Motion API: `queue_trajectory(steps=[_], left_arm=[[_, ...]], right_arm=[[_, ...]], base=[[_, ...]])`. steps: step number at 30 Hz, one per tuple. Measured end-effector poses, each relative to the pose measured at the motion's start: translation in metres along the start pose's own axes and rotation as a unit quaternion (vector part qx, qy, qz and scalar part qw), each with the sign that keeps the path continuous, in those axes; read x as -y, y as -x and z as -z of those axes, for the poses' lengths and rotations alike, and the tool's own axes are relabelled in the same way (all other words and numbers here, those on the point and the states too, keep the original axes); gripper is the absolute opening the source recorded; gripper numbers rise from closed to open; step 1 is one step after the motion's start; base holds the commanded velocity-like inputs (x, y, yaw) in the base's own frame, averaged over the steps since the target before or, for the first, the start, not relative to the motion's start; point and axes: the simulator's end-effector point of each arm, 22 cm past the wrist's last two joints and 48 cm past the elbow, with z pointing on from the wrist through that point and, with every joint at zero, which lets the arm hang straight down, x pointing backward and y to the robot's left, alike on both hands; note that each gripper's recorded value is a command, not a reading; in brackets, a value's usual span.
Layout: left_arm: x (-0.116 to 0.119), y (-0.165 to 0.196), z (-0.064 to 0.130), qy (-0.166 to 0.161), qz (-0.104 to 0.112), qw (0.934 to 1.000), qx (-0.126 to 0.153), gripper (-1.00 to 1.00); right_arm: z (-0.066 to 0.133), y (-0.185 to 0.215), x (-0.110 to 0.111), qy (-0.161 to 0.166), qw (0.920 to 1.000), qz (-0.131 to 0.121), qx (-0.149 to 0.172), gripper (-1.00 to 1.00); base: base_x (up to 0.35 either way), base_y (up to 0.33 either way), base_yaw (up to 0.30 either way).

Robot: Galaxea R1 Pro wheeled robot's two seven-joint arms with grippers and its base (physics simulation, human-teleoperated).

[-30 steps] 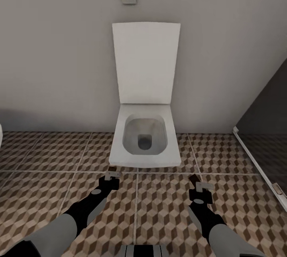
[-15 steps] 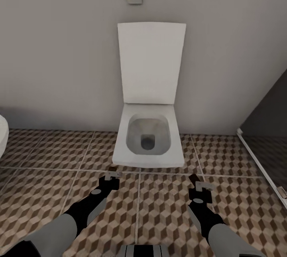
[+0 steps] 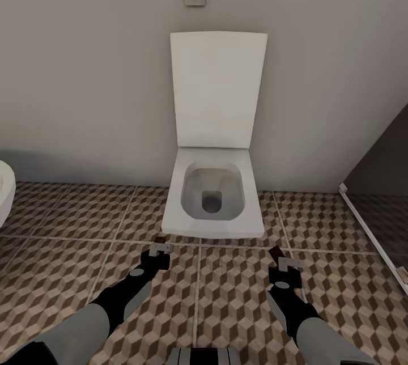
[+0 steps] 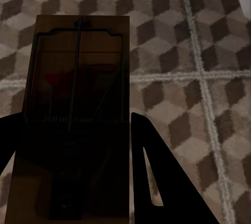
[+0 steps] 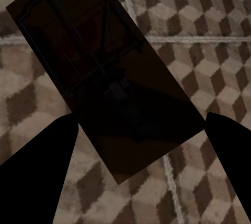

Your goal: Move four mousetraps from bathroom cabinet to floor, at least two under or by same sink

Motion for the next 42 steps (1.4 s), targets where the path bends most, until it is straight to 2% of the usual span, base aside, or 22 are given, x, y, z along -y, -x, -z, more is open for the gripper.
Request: queue_trajectory(steps=[16, 19, 21, 22, 26, 29, 35, 42], left_arm=[[-0.002, -0.004, 0.000, 0.001, -0.002, 1.0000, -0.004, -1.00], [-0.010, -0.016, 0.000, 0.008, -0.004, 0.9998, -0.016, -1.00], [-0.020, -0.034, 0.001, 0.014, -0.008, 0.9993, -0.035, -1.00], [-0.024, -0.046, 0.002, 0.012, -0.010, 0.9987, -0.048, -1.00], [-0.026, -0.062, 0.004, -0.006, -0.013, 0.9979, -0.063, -1.00], [-0.026, -0.063, 0.004, -0.013, -0.014, 0.9980, -0.060, -1.00], [-0.025, -0.049, 0.003, -0.016, -0.013, 0.9995, -0.026, -1.00], [-0.029, -0.045, 0.003, -0.007, -0.011, 0.9998, -0.017, -1.00]], right_arm=[[-0.001, 0.002, 0.002, 0.001, 1.0000, 0.002, 0.003, -1.00], [-0.002, 0.000, 0.003, 0.000, 1.0000, 0.007, 0.002, -1.00], [-0.002, -0.002, 0.004, 0.000, 0.9999, 0.010, 0.001, -1.00], [-0.002, -0.003, 0.004, 0.000, 0.9999, 0.011, 0.000, -1.00], [-0.002, -0.004, 0.004, 0.001, 0.9999, 0.013, -0.001, -1.00], [-0.002, -0.004, 0.004, 0.001, 0.9999, 0.013, -0.001, -1.00], [-0.003, -0.004, 0.004, 0.004, 0.9999, 0.012, -0.001, -1.00], [-0.003, -0.004, 0.004, 0.004, 0.9999, 0.012, -0.001, -1.00]], base=[[0.000, 0.000, 0.000], [0.000, 0.000, 0.000], [0.000, 0.000, 0.000], [0.000, 0.000, 0.000], [0.000, 0.000, 0.000], [0.000, 0.000, 0.000], [0.000, 0.000, 0.000], [0.144, 0.000, 0.000]])
